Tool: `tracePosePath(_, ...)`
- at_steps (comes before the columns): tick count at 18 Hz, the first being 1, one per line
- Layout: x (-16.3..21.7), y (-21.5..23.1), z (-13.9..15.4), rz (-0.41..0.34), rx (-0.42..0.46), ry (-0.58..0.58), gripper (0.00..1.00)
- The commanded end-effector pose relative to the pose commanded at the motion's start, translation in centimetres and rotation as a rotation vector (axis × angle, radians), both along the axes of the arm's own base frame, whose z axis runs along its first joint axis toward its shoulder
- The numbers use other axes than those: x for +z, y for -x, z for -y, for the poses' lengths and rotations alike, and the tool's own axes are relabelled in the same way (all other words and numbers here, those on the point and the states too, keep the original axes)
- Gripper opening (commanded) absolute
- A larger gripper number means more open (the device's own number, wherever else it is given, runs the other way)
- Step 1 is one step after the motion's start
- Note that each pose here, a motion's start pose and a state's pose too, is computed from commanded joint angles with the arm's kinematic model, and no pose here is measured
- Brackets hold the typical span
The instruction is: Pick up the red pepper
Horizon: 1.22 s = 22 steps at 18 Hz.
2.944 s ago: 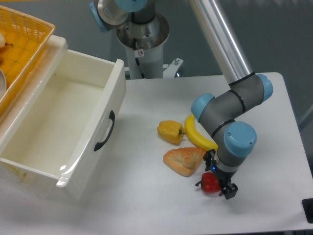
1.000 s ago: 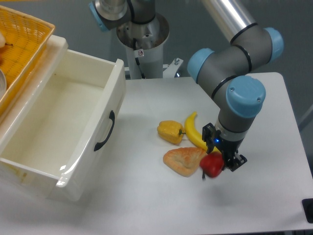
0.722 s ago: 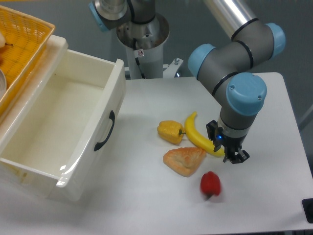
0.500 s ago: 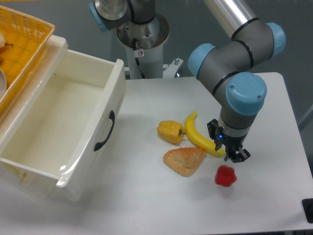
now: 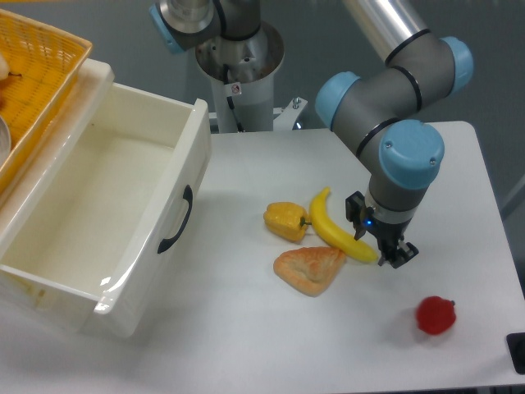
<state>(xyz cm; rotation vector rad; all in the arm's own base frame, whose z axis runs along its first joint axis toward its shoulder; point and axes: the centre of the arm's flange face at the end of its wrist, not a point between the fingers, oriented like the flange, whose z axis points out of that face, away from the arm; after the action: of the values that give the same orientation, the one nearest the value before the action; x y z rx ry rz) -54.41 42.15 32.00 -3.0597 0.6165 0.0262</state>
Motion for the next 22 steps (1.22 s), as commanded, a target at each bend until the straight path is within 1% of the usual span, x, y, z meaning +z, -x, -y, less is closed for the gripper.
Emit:
tracePosePath(2,0.2,1.6,1.8,0.004,0.026,-0.023,0.99)
tracePosePath(4,-0.5,2.8,2.6,-0.008,0.001,-0.027,0.99)
tracePosePath(5,-1.1,3.1,2.9,-0.004,0.000,-0.025,0.99)
tracePosePath(7,-1.3,3.7,3.7,-0.010,0.007,-0.026,0.99)
tracePosePath(9,-1.2,3.8,4.2,-0.011,-0.003,-0.026,0.99)
tracePosePath(10,-1.6,4.1,4.9,-0.005,0.000,-0.021,0.99)
tracePosePath(14,-3.3,3.6,5.5,0.018,-0.061,-0.013,0.99)
tracePosePath(22,-3.9,3.6,5.6,0.023,-0.049,-0.012,0.99)
